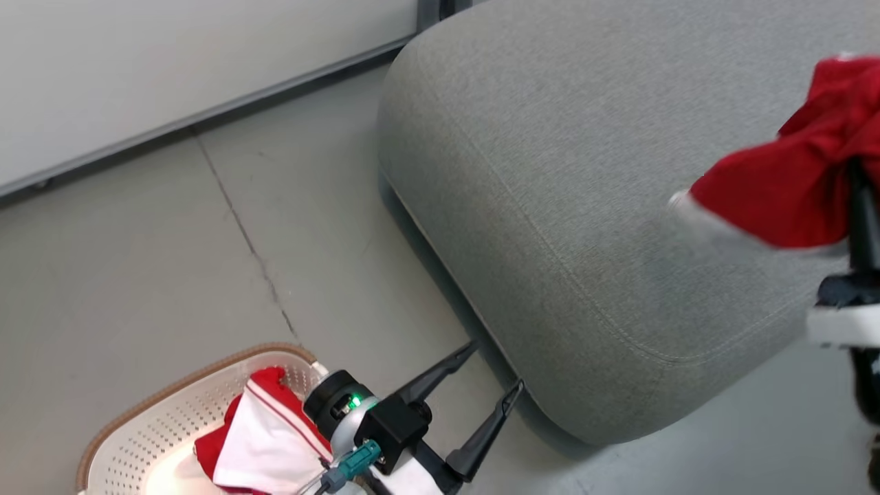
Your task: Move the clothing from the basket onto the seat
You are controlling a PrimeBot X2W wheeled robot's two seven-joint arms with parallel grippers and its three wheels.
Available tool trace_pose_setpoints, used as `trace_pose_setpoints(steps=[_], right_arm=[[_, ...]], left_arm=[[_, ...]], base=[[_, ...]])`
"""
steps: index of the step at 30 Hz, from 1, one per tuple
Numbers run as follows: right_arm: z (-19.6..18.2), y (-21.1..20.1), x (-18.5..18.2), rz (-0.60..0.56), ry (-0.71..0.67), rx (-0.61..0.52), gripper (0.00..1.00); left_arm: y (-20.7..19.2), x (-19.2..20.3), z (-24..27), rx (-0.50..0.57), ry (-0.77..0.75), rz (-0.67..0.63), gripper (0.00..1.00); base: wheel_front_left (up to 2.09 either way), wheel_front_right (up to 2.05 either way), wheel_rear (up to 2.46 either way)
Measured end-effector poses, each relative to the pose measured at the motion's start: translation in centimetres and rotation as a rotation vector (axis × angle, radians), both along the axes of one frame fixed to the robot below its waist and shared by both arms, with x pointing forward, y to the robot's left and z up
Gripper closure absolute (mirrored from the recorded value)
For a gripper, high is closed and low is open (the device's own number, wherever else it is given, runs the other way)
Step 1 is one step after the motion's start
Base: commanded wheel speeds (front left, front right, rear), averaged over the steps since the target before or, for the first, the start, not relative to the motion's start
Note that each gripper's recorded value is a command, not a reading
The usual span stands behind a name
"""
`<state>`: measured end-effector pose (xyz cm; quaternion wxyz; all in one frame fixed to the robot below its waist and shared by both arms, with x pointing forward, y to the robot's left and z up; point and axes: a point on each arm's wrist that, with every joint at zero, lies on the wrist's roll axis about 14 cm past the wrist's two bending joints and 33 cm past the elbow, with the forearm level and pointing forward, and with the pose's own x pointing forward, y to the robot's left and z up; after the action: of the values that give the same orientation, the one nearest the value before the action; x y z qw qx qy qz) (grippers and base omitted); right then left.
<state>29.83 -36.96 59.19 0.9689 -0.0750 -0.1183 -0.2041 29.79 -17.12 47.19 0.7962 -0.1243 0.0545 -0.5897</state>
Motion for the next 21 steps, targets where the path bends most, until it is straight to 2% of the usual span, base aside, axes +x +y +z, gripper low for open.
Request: trace_pose_setpoints(steps=[6, 12, 17, 21], right_arm=[[2.7, -3.7, 3.6, -0.05, -0.02, -0.075, 1.0], [4.8, -6.2, 9.4, -0.056, -0.044, -0.123, 1.0], [3.7, -6.9, 14.2, -0.035, -0.002, -0.134, 1.0], [0.3, -7.7, 17.6, -0.028, 0.098, -0.125, 1.0]], left_arm=[[0.4, 1.9, -1.6, 0.014, -0.006, -0.008, 0.0], [1.3, 4.4, -4.1, 0.032, 0.009, 0.003, 0.0], [2.2, 6.4, -6.2, 0.042, 0.032, 0.024, 0.0], [2.7, 7.5, -7.7, 0.05, 0.04, 0.034, 0.0]], base=[[0.0, 0.0, 0.0], [0.0, 0.0, 0.0], [0.0, 0.0, 0.0], [0.0, 0.0, 0.0]])
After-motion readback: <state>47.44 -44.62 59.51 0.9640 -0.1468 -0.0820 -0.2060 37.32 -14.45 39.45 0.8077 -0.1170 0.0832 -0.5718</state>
